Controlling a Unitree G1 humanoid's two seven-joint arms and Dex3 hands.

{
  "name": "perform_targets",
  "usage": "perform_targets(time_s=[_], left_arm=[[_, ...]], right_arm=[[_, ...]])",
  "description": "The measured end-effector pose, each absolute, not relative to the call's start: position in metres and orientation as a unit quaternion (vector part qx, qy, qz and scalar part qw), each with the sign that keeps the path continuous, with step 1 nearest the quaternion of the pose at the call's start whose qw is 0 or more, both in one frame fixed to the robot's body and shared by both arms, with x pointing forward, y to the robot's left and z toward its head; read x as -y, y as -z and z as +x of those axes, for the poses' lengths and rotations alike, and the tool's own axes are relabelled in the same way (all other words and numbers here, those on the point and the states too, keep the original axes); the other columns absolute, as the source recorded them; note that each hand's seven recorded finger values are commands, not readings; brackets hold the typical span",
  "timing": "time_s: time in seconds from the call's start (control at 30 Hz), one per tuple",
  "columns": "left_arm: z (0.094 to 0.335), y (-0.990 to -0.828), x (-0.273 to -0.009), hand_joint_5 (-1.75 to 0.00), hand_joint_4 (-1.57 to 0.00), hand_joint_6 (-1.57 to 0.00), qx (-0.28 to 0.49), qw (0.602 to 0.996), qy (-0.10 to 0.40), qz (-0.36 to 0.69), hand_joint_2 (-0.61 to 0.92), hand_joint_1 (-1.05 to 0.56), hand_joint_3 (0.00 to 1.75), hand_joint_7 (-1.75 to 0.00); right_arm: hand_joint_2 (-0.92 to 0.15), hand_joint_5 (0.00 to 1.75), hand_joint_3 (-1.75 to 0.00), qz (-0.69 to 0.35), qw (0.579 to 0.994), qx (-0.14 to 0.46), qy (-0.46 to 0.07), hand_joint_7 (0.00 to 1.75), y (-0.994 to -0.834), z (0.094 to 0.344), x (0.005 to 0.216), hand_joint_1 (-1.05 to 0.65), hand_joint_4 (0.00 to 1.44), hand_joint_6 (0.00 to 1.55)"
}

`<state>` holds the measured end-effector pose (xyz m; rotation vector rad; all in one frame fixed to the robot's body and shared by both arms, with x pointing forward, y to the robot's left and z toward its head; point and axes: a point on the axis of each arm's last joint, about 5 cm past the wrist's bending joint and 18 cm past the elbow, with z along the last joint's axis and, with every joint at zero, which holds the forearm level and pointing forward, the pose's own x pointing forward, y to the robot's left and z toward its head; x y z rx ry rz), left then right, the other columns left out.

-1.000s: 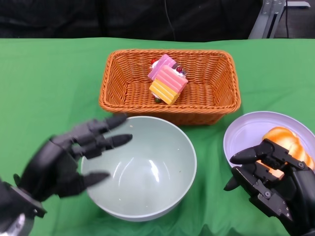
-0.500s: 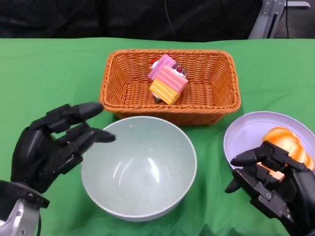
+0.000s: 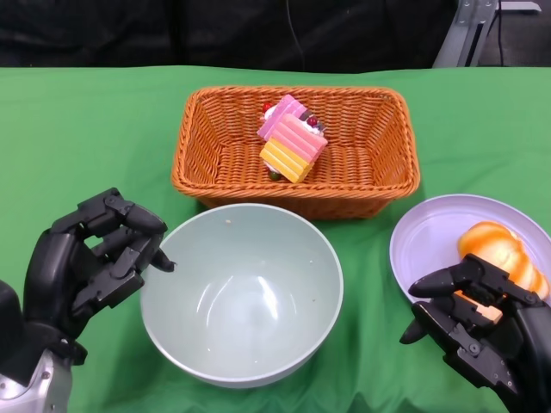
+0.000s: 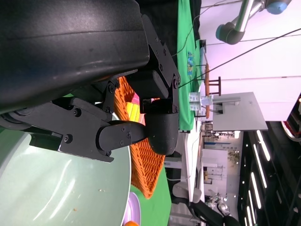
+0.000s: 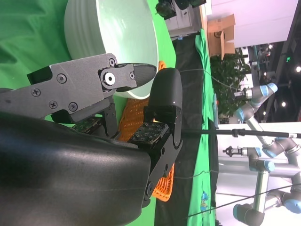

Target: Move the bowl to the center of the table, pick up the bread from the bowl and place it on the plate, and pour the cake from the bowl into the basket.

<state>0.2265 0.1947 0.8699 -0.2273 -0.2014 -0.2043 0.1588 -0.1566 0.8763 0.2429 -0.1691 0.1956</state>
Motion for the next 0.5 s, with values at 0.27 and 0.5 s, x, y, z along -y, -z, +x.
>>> perform_targets(time_s=[0.27,0.5], left_arm=[[0.224,-0.865,-0.196,-1.63,-0.72,-0.78,0.102,0.985,0.109,-0.086,0.75,-0.06,0.73,-1.33],[0.221,-0.855,-0.200,-1.64,-0.73,-0.77,0.087,0.987,0.109,-0.077,0.70,-0.05,0.85,-1.37]], right_arm=[[-0.90,1.40,-0.20,0.048,0.990,0.108,-0.073,1.07,-0.874,0.159,0.160,-0.21,0.70,0.73],[-0.87,1.41,-0.25,0.025,0.991,0.113,-0.073,1.12,-0.869,0.161,0.163,-0.22,0.69,0.70]])
